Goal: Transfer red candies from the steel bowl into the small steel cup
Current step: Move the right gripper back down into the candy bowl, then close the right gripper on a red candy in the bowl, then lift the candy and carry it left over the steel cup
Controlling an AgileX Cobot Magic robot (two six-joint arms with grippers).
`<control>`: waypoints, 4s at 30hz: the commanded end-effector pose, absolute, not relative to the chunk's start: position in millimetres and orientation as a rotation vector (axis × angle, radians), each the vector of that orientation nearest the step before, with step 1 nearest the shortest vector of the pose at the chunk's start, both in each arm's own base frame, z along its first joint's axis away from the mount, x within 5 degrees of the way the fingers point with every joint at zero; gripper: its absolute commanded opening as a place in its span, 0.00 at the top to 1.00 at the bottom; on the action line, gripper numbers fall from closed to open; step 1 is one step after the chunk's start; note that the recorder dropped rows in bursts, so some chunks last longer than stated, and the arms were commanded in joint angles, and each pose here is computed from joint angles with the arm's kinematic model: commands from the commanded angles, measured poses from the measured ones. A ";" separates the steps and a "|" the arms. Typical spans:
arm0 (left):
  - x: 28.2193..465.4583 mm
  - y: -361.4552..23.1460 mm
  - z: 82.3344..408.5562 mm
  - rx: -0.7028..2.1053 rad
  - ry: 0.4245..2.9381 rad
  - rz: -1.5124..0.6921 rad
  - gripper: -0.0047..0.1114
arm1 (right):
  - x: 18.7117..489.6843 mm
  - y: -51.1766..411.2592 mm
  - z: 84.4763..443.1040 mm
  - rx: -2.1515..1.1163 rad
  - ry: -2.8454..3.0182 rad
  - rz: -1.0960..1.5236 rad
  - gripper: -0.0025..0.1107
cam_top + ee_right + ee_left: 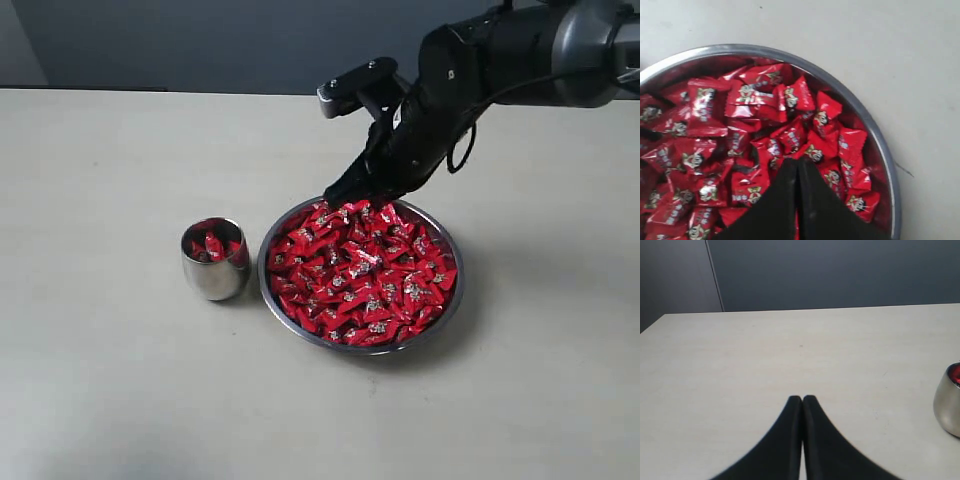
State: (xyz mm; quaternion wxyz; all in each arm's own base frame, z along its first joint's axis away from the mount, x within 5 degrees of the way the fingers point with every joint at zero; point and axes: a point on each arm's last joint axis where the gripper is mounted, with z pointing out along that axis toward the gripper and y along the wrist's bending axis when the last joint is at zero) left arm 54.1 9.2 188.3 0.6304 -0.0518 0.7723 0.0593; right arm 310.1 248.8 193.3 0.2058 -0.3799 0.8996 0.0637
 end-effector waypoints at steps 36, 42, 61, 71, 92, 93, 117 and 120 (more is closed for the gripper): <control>53.9 9.1 187.5 -0.118 1.766 0.134 0.96 | 337.2 274.5 152.2 -0.884 2.796 0.090 0.64; 53.9 9.1 187.5 -0.118 1.766 0.134 0.96 | 343.7 280.0 144.3 -0.853 2.828 0.085 0.64; 53.9 9.1 187.5 -0.118 1.766 0.134 0.96 | 343.6 271.9 144.9 -0.902 2.870 -0.062 0.69; 53.9 9.1 187.5 -0.118 1.766 0.134 0.96 | 343.9 272.2 145.0 -0.901 2.866 -0.059 0.85; 53.9 9.1 187.5 -0.118 1.766 0.134 0.96 | 347.0 274.7 176.4 -0.887 2.793 -0.019 0.99; 53.9 9.1 187.5 -0.118 1.766 0.134 0.96 | 348.0 275.4 182.0 -0.883 2.787 -0.015 0.99; 53.9 9.1 187.5 -0.118 1.766 0.134 0.96 | 323.9 316.9 261.7 -1.051 2.479 0.612 0.99; 53.9 9.1 187.5 -0.118 1.766 0.134 0.96 | 309.9 344.3 260.3 -1.144 2.407 0.630 0.99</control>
